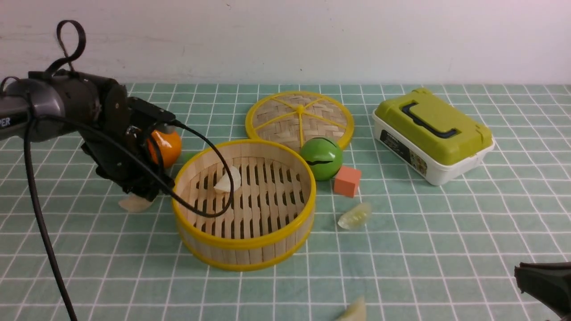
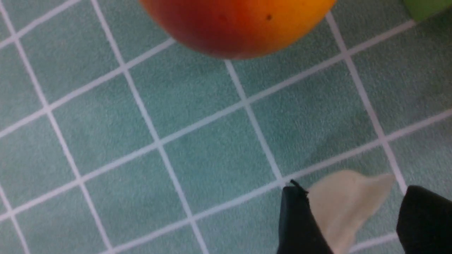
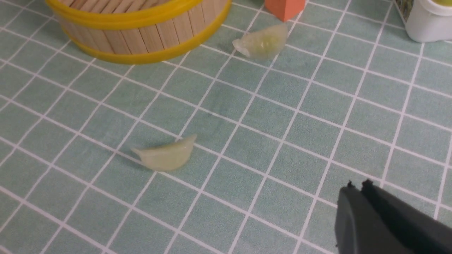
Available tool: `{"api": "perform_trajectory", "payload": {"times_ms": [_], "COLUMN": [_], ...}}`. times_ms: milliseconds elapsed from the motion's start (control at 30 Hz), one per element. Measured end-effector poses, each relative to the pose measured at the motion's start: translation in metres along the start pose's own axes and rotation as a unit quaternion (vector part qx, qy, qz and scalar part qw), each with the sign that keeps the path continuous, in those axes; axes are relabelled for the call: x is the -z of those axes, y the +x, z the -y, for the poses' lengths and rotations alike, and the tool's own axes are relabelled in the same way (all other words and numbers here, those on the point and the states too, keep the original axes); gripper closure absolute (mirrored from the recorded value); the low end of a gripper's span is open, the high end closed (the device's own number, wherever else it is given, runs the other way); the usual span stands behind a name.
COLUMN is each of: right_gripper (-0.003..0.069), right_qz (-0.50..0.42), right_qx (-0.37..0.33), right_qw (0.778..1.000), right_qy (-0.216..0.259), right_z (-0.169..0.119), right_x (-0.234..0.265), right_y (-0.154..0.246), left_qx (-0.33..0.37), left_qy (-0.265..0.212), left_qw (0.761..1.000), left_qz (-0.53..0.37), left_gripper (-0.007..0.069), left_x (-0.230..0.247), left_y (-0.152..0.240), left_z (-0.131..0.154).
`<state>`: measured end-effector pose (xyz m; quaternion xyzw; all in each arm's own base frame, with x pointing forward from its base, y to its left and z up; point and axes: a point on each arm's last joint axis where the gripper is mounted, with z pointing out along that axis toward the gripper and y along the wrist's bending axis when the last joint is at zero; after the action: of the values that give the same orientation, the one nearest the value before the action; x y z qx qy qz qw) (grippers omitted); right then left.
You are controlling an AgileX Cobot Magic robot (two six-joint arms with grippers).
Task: Put the dumplings into the steamer on the table with the blue tablecloth.
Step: 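Reach for and grasp a dumpling on the table with the left gripper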
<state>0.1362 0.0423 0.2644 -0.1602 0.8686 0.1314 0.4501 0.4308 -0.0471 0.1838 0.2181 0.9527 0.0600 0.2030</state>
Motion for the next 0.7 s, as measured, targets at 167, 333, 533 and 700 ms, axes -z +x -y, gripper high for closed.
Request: {"api": "perform_trajectory", "payload": {"times_ms": [167, 333, 533, 700], "right_gripper": [0.0638, 0.0633, 0.0627, 0.0621], "right_qz": [0.0, 0.0, 0.0, 0.004], "right_qx": [0.0, 0.0, -0.001, -0.002], "right_qw": [1.0, 1.0, 1.0, 1.0], "right_qy": [0.0, 0.0, -0.001, 0.002], "right_z": [0.0, 0.0, 0.0, 0.0], "right_x": [0.0, 0.0, 0.0, 0.0], "right_y": [0.0, 0.0, 0.0, -0.001], "left_qx": [-0.007, 0.032, 0.098, 0.196], "left_qy": [-0.002, -0.004, -0.001, 0.09], "left_qw": [1.0, 0.999, 0.995, 0.965], "left_qz": [-0.018, -0.027, 0.029, 0.152], "left_gripper": [0.0412, 0.0419, 0.0419, 0.0419], "left_x": [-0.015, -0.01, 0.049, 0.12], "left_y": [0.004, 0.005, -0.008, -0.038], "left_z": [0.001, 0.0, -0.006, 0.023]}}
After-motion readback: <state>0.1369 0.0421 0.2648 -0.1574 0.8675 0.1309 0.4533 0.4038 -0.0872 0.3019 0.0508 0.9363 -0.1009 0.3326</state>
